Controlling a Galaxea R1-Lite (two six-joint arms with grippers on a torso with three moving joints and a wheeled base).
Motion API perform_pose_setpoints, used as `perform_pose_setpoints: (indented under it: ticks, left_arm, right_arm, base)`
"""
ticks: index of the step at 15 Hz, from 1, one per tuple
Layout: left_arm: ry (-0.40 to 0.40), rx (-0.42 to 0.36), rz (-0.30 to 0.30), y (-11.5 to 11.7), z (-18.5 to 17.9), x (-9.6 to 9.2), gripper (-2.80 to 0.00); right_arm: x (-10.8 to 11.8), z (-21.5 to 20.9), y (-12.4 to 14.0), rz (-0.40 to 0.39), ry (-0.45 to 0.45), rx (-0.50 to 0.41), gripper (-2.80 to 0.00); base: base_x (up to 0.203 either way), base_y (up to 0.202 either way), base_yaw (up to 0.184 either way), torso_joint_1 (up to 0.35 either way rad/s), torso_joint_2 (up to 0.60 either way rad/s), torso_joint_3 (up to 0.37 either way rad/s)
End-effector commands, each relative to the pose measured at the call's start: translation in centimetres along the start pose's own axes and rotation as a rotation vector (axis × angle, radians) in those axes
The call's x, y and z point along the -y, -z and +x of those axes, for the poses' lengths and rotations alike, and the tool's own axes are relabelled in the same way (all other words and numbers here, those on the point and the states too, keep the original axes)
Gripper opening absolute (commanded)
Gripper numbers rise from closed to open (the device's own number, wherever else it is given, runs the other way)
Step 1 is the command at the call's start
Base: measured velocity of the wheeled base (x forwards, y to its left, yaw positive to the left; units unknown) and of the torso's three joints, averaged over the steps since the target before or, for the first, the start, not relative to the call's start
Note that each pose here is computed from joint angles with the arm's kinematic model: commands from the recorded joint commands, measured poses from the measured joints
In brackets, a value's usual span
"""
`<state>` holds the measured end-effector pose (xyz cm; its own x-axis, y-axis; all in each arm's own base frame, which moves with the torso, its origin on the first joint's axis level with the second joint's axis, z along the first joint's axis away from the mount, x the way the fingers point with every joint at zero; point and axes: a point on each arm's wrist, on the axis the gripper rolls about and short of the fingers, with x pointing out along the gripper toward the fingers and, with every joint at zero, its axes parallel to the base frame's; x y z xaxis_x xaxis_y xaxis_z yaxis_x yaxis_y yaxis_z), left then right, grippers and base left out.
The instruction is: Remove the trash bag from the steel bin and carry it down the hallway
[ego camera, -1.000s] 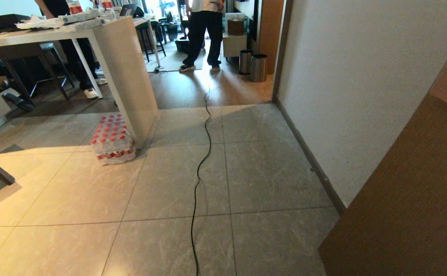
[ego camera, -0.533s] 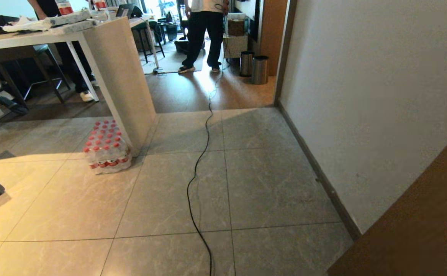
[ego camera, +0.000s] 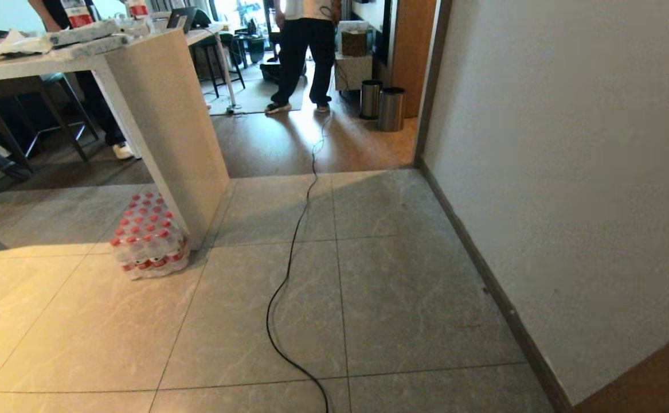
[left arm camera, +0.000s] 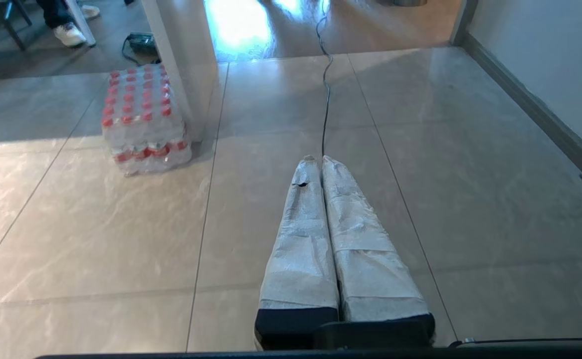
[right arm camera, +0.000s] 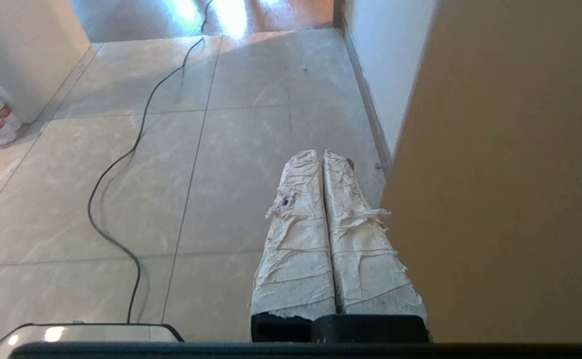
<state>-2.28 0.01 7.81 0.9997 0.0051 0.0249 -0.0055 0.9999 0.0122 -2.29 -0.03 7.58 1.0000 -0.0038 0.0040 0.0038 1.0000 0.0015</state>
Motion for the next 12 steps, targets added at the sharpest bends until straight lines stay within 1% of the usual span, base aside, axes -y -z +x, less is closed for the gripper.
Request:
perform_pose_setpoints:
  ticks: [1, 12]
  left_arm:
    - [-0.001, -0.011, 0.002, 0.31, 0.07, 0.0, -2.8]
    - [-0.001, -0.011, 0.002, 0.31, 0.07, 0.0, -2.8]
  right_arm:
    - [0.0, 0.01, 0.0, 0.0, -0.001, -0.001, -2.8]
    - [0.0, 0.01, -0.02, 0.0, -0.001, 0.001, -2.8]
  base:
    - [0.186, 0.0, -0.001, 0.002, 0.0, 0.002]
    - [0.183, 0.0, 0.001, 0.003, 0.0, 0.003]
